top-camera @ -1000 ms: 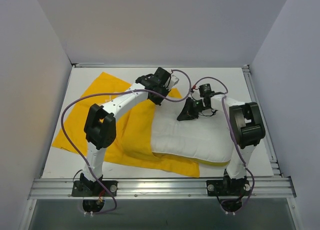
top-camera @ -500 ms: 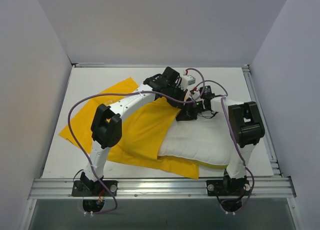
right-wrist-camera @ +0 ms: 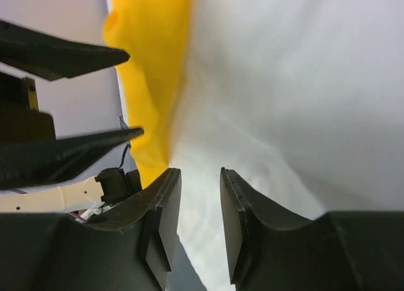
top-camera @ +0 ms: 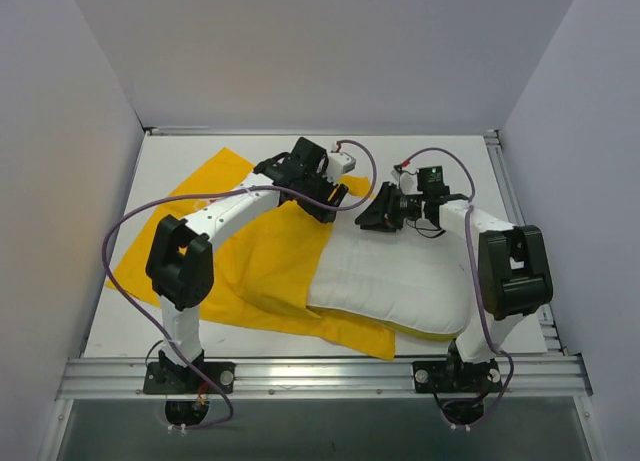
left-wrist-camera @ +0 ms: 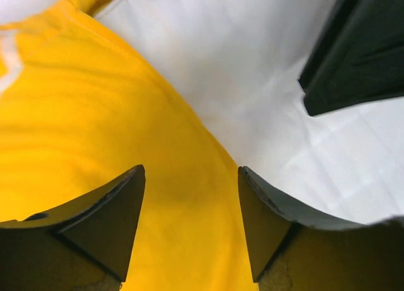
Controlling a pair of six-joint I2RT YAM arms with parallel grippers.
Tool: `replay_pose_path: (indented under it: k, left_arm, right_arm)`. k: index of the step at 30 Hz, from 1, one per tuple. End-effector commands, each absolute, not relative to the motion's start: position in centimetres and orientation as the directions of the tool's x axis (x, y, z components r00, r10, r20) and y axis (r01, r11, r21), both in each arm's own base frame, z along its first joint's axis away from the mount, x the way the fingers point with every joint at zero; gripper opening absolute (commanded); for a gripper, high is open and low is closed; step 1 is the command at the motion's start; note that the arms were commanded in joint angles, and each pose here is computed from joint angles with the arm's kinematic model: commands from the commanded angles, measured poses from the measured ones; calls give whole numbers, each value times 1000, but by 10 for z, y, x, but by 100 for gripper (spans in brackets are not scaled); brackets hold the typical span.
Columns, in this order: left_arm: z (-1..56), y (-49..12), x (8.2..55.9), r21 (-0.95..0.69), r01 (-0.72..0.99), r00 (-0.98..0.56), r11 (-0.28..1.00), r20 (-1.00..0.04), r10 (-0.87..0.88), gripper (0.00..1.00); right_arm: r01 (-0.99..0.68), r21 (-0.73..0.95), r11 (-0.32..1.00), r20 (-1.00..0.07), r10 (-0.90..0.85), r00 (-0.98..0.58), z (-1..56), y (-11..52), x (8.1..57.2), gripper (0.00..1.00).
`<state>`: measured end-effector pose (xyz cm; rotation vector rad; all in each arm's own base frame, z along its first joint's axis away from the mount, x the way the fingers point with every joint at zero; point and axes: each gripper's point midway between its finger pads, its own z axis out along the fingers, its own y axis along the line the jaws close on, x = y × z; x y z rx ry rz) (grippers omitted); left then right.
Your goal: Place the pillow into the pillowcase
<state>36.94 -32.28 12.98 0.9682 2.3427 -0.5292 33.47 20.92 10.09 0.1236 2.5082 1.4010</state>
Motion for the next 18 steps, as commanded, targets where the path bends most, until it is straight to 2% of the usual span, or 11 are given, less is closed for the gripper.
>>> replay_pose_path:
  k: [1, 4, 5, 7, 10, 12, 13, 15, 16, 17, 18]
  left_arm:
    - [183, -315, 363, 87, 732, -444, 676, -691, 570, 71]
    - [164, -306, 369, 176, 682, -480, 710, -626, 615, 75]
    - [159, -307, 369, 167, 681, -496, 713, -612, 616, 75]
    - [137, -308, 365, 137, 680, -547, 720, -560, 623, 77]
    - [122, -309, 359, 113, 688, -572, 717, -524, 631, 80]
    - [111, -303, 358, 132, 684, -581, 717, -496, 645, 77]
    - [108, -300, 359, 139, 680, -585, 720, -489, 647, 73]
    - [108, -300, 361, 125, 681, -589, 721, -491, 641, 56]
    - [110, -311, 355, 49, 710, -590, 703, -504, 631, 48]
    - [115, -319, 351, -7, 731, -585, 682, -521, 621, 36]
    - [124, -334, 348, -68, 759, -569, 648, -552, 609, 10]
  right_arm:
    - [-190, 858, 478, -315, 197, -929, 139, 223, 344, 30]
    - [-133, 879, 458, -279, 268, -922, 136, 225, 362, 22]
    - [-77, 893, 443, -225, 291, -930, 130, 227, 368, 20]
    - [-54, 898, 436, -204, 307, -930, 124, 227, 374, 14]
    - [-26, 900, 435, -169, 292, -942, 111, 237, 369, 10]
    - [-17, 892, 451, -149, 258, -955, 96, 244, 358, 8]
    - [-12, 888, 460, -143, 250, -958, 89, 246, 355, 8]
    - [13, 870, 493, -123, 244, -962, 68, 245, 350, 6]
    - [26, 869, 494, -111, 247, -963, 63, 246, 349, 4]
    - [59, 870, 490, -78, 255, -964, 53, 247, 349, 4]
    - [56, 876, 479, -83, 263, -961, 51, 249, 353, 3]
